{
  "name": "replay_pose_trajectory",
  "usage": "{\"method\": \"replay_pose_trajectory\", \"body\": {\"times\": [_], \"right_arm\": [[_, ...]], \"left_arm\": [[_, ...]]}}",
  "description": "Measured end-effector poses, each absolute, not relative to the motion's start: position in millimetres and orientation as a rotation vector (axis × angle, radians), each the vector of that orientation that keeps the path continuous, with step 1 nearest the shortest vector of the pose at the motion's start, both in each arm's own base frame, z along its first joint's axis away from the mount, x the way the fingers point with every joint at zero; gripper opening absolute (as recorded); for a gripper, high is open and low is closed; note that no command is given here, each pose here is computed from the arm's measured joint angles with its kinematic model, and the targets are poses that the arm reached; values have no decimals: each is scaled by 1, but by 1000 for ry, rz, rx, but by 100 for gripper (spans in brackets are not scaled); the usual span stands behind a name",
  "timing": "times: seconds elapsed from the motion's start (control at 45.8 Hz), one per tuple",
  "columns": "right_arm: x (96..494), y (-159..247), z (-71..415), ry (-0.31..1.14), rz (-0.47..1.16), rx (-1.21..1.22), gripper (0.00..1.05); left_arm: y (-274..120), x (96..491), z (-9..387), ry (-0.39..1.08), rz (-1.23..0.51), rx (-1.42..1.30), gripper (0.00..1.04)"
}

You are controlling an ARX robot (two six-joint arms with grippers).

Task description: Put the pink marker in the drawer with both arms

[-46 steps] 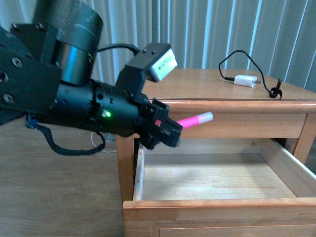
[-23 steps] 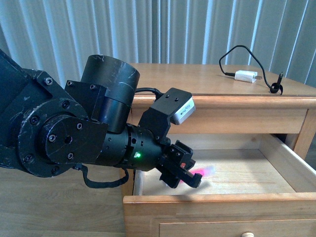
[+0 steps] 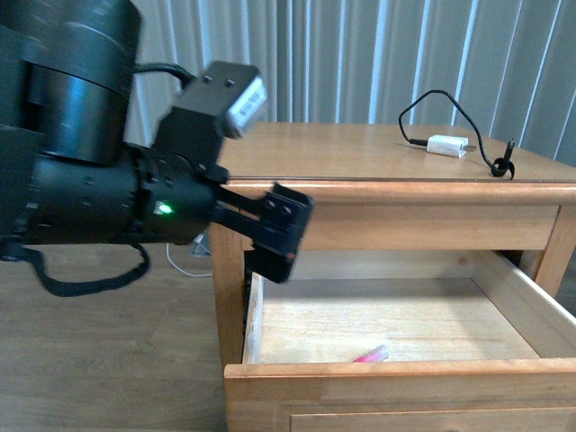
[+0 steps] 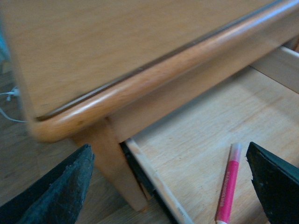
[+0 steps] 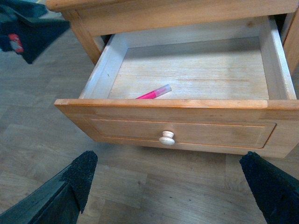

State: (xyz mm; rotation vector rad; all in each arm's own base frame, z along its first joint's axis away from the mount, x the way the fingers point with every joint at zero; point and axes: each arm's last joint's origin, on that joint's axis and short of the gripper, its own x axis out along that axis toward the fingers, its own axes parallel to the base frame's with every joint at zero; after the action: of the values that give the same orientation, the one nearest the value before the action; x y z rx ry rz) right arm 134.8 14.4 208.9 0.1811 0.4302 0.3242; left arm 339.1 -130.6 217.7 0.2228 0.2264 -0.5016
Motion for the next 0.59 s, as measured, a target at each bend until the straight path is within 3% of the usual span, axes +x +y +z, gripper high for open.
{"method": "replay_pose_trajectory", "body": {"times": [0.284, 0.589], "right_arm": [[135, 14, 209, 430, 324, 181, 96], [135, 14, 209, 430, 324, 181, 96]], "left_arm": [[-76, 270, 242, 151, -369, 102, 99], [-27, 190, 232, 138, -204, -62, 99]]}}
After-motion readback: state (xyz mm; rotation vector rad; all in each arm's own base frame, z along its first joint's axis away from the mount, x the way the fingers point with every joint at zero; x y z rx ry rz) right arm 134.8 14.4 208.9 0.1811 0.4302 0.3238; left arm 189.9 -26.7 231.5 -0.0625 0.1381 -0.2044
